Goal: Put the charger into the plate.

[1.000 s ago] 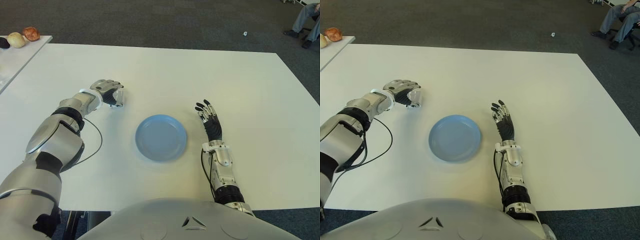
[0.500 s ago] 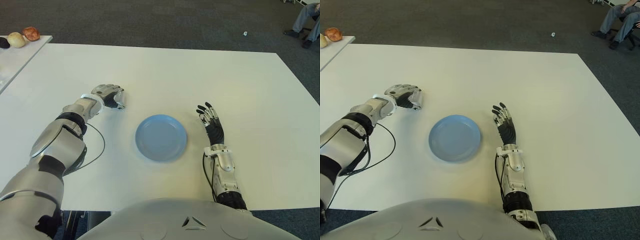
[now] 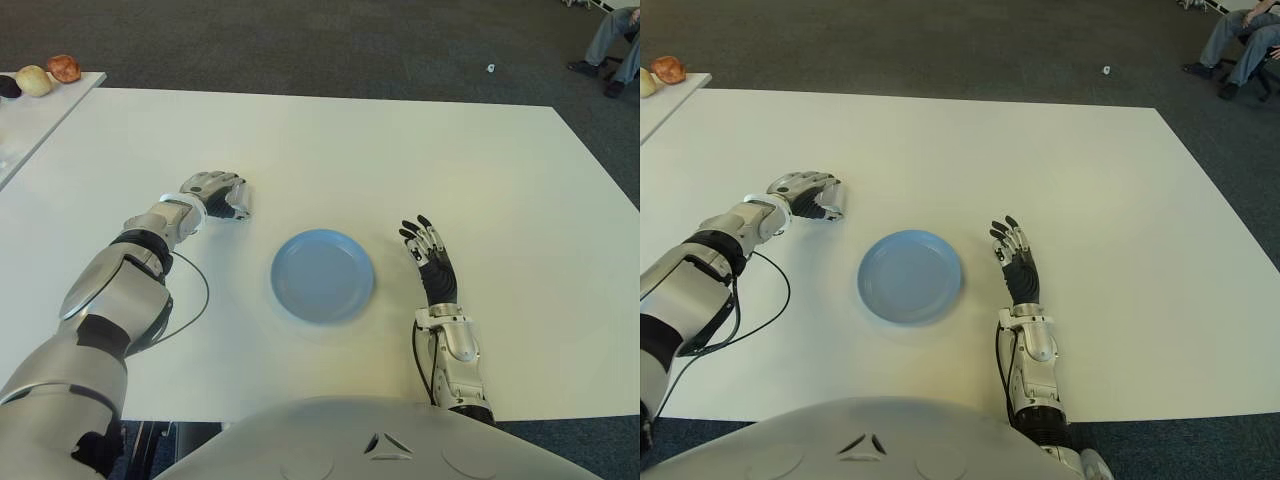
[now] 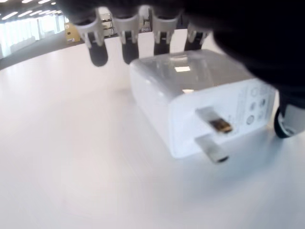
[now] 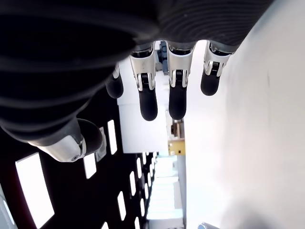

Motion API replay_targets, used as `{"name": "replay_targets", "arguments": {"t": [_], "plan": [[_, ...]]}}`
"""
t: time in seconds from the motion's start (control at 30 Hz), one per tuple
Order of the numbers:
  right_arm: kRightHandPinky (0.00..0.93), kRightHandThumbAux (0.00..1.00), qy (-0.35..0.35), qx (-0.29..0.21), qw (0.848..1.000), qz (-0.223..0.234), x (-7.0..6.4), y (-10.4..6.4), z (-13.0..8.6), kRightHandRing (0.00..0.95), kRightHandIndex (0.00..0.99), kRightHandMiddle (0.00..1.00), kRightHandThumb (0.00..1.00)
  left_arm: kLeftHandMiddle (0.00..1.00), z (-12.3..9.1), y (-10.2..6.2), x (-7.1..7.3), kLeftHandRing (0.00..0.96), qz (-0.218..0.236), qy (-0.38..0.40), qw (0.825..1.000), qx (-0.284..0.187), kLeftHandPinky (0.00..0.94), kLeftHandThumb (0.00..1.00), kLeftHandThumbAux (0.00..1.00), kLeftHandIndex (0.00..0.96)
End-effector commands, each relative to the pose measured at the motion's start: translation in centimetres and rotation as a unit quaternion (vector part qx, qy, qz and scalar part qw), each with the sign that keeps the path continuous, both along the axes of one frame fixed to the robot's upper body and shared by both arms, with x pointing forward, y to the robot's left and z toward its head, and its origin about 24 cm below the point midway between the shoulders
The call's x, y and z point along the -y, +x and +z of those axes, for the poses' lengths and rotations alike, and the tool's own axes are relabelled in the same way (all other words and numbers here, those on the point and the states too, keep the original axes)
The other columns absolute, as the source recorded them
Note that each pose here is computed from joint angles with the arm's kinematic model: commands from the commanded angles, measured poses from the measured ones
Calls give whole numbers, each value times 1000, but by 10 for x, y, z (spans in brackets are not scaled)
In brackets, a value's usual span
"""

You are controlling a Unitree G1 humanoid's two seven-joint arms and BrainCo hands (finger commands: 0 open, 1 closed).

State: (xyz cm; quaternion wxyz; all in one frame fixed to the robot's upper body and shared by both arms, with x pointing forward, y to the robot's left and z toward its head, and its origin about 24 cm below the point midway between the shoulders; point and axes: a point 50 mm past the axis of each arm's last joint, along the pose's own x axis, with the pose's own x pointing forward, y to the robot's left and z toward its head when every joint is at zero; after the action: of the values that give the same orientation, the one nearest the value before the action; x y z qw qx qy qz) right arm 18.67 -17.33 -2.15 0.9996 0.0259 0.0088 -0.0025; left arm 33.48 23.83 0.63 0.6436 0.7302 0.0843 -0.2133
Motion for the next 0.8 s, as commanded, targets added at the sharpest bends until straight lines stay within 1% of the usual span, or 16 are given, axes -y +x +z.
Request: {"name": "replay_targets", "arguments": {"t": [0.03, 0.43, 0.8], "plan": [[66, 508, 6, -70, 997, -7, 4, -25, -21, 161, 0, 188, 0, 0, -21, -16, 2, 0, -10, 5, 999, -38, 4, 78, 414, 0], [59, 509, -3, -68, 998, -6, 6, -33, -18, 153, 0, 176, 0, 0, -27, -21, 0, 0, -6, 1, 999, -46, 4, 79, 409, 0], [59, 507, -6, -65, 998, -1, 6, -34, -17, 157, 0, 181, 0, 0, -30, -24, 1, 0, -6, -1, 999, -49, 6, 92, 404, 0]]}}
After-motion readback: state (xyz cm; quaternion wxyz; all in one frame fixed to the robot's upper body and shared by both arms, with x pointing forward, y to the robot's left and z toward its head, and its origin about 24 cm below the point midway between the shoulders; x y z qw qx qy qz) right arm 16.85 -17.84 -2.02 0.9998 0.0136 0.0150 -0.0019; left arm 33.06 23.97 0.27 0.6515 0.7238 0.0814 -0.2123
